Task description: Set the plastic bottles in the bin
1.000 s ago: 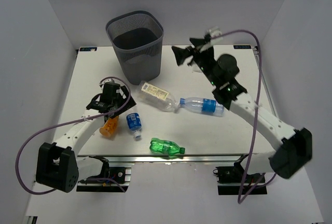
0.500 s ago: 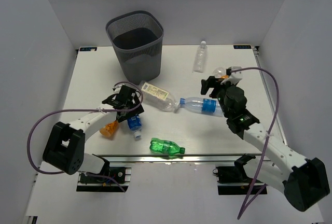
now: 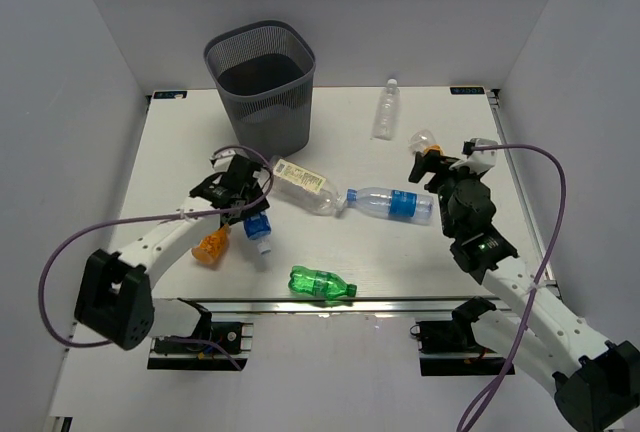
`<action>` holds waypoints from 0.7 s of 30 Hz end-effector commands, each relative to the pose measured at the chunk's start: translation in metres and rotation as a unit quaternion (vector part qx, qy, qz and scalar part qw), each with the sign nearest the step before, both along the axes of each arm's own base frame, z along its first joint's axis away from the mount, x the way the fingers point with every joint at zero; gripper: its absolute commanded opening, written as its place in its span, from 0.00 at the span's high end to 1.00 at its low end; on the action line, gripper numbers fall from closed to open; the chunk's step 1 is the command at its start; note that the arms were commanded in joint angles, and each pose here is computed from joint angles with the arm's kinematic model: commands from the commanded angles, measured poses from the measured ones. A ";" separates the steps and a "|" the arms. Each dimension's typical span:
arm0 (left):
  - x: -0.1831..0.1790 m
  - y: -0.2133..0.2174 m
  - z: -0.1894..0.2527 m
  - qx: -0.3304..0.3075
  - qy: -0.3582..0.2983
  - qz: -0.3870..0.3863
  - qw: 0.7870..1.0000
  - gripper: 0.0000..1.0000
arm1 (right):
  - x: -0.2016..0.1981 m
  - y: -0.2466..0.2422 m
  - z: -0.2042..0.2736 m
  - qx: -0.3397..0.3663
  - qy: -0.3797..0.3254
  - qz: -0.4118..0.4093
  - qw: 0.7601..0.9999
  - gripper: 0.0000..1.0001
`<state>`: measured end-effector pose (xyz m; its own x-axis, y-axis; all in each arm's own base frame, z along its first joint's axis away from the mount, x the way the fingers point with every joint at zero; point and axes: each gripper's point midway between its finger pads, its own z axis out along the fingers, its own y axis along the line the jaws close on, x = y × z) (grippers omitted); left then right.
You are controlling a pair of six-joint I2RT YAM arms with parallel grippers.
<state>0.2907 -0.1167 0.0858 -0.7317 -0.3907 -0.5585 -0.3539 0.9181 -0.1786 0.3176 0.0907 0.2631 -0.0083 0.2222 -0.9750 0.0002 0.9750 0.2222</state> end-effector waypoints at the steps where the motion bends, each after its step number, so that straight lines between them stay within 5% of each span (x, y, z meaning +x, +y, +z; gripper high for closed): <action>1: 0.013 0.014 0.073 -0.003 -0.093 0.042 0.995 0.68 | -0.001 -0.015 0.010 -0.033 -0.011 -0.031 0.999 0.11; 7: 0.036 0.056 0.221 0.047 -0.243 0.127 0.961 0.73 | 0.005 -0.012 0.005 -0.076 0.002 -0.020 0.997 0.11; 12: 0.075 0.048 0.317 0.051 -0.347 0.119 0.929 0.70 | 0.009 -0.004 -0.001 -0.099 0.013 0.001 0.995 0.11; 21: 0.189 0.021 0.376 0.074 -0.408 0.084 0.906 0.62 | -0.003 0.060 -0.003 -0.123 0.026 0.194 0.973 0.11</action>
